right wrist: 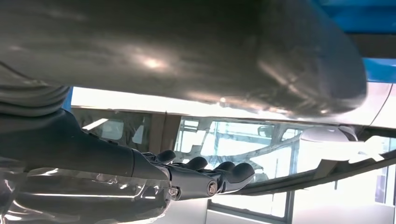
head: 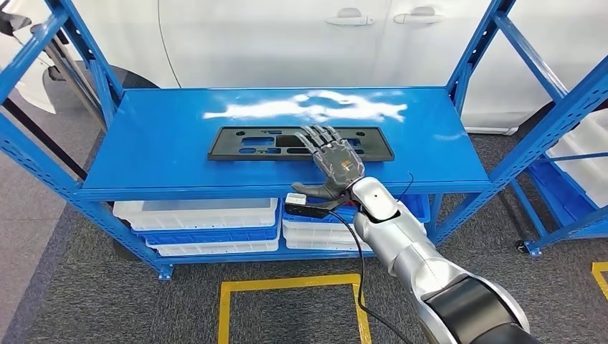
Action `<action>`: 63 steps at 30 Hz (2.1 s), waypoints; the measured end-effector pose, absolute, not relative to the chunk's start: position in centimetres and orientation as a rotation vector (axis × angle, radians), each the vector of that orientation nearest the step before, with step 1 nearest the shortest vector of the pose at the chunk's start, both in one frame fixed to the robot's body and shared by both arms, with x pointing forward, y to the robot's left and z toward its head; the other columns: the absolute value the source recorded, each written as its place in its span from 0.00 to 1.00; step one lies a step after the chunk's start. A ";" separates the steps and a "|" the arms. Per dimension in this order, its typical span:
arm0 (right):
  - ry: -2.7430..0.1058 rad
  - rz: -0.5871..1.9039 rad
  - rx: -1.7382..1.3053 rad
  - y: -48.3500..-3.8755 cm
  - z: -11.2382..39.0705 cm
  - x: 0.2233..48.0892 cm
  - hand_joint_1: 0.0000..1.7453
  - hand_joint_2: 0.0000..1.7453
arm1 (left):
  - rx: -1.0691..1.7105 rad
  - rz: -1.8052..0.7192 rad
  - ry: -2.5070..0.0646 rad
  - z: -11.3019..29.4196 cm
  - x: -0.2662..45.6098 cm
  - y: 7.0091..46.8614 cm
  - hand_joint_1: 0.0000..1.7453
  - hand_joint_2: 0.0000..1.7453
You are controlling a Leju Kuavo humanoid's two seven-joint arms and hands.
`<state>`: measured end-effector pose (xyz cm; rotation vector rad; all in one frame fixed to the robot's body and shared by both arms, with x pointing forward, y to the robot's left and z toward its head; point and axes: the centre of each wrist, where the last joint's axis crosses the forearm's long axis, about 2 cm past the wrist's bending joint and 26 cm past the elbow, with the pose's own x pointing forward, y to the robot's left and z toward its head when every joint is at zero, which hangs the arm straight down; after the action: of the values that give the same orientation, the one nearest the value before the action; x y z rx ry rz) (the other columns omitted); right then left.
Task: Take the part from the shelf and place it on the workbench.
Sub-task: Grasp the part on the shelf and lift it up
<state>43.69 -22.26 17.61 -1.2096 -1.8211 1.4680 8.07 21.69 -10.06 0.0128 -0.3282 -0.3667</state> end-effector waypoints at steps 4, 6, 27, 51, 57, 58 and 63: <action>-1.817 1.459 -1.213 -22.3 17.7 43.7 0.00 0.00 | 0.011 -0.378 -0.330 -10.0 8.1 21.6 0.00 0.00; -1.813 1.457 -1.214 -22.4 17.6 43.7 0.00 0.00 | 0.014 -0.382 -0.329 -10.0 8.1 21.6 0.00 0.00; -1.704 1.707 -1.233 -21.0 16.6 43.2 0.00 1.00 | 0.030 -0.391 -0.323 -10.0 8.2 21.7 0.00 0.00; -1.535 1.813 -1.399 -19.6 19.6 44.9 0.00 1.00 | 0.030 -0.391 -0.319 -10.0 8.1 21.6 0.00 0.00; -1.489 1.845 -1.420 -19.5 21.6 45.9 0.00 1.00 | 0.036 -0.375 -0.325 -10.0 8.1 21.6 0.00 0.00; -1.439 1.858 -1.412 -19.5 21.5 46.0 0.00 1.00 | 0.037 -0.373 -0.327 -10.0 8.1 21.6 0.00 0.00; -1.259 1.834 -1.435 -19.7 21.5 46.3 0.00 1.00 | 0.037 -0.381 -0.334 -10.0 8.1 21.5 0.00 0.00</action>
<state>46.30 -19.67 21.51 -1.4351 -1.2595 1.8338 8.14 21.51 -10.01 0.0370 -0.3341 -0.3813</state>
